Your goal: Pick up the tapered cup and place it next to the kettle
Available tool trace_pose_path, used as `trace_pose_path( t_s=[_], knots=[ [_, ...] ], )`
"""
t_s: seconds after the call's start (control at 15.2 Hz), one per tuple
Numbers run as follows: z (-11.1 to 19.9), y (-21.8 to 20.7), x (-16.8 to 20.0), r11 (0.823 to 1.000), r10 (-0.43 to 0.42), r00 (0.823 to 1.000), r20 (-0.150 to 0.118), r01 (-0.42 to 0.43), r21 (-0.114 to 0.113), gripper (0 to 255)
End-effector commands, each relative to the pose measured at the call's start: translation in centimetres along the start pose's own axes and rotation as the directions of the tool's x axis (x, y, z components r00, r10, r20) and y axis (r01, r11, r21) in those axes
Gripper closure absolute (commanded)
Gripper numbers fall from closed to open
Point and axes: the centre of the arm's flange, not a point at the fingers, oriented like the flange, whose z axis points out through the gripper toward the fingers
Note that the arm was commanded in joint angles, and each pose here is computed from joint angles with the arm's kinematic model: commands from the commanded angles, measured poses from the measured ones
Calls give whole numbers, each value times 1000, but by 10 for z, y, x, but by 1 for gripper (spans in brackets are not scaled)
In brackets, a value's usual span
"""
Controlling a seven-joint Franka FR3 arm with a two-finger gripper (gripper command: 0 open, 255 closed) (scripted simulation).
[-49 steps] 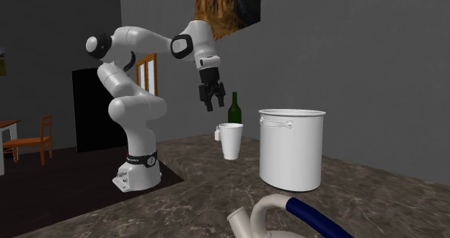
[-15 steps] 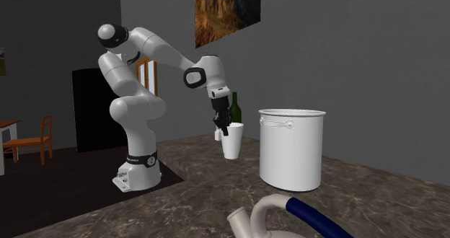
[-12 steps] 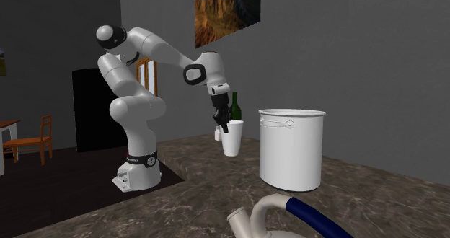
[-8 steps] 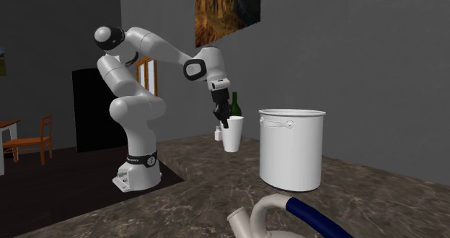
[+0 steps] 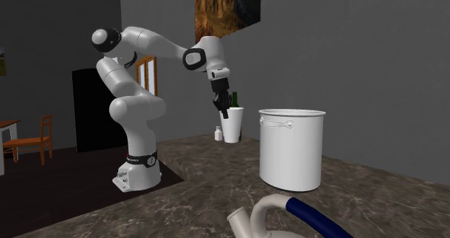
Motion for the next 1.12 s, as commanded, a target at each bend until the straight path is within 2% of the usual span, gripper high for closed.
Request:
trace_pose_path(
  t_s=[0.0, 1.06],
  knots=[
    [-9, -2, 1, 1000, 0, 1000, 0, 0, 0, 255],
    [-92, -16, 13, 1000, 0, 1000, 0, 0, 0, 255]
  ],
)
